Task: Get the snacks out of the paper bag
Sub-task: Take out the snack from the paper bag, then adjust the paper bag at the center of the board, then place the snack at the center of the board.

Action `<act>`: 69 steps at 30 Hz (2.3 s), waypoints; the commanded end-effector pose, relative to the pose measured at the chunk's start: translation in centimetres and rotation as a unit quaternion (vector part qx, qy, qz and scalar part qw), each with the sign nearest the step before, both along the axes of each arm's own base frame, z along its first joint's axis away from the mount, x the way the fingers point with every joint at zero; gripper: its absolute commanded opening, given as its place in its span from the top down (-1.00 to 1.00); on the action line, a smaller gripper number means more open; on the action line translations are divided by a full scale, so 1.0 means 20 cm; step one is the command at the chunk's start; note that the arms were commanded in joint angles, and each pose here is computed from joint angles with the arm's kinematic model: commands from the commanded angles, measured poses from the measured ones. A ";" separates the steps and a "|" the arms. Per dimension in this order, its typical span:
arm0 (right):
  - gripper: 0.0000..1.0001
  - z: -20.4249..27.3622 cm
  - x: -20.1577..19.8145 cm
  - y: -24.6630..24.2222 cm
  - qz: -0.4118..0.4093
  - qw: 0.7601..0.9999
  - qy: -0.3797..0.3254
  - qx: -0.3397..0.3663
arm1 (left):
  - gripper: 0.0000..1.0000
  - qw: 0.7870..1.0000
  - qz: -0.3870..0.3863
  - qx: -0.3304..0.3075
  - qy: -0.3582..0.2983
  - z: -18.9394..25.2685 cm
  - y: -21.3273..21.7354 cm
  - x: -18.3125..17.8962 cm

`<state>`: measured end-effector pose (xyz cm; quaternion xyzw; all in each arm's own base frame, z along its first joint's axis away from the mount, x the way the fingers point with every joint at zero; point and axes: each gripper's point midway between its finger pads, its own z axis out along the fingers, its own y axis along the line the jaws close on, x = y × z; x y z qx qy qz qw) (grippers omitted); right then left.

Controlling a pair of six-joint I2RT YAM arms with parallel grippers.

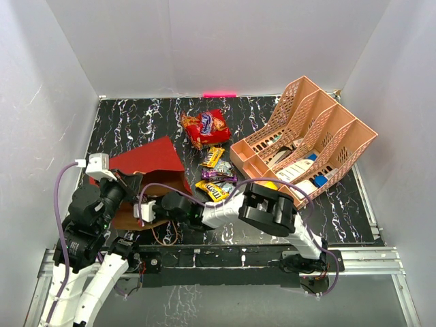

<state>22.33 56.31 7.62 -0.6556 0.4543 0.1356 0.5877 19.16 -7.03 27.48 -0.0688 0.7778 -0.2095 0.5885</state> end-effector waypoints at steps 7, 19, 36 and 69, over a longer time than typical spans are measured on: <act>0.85 0.39 -0.12 -0.29 -0.051 0.997 0.006 0.058 | 1.00 1.000 0.010 0.013 0.003 -0.03 0.02 0.01; 0.85 0.63 -0.31 -0.71 -0.035 0.996 0.046 0.073 | 1.00 0.999 -0.025 -0.006 0.024 0.04 -0.07 0.06; 0.85 1.08 -0.24 -1.34 -0.222 0.926 0.150 0.267 | 1.00 0.992 0.043 -0.066 0.101 0.37 -0.09 0.21; 0.85 0.42 0.12 -1.23 -0.231 0.927 0.279 0.098 | -0.34 0.970 0.223 0.079 0.059 0.44 0.33 0.24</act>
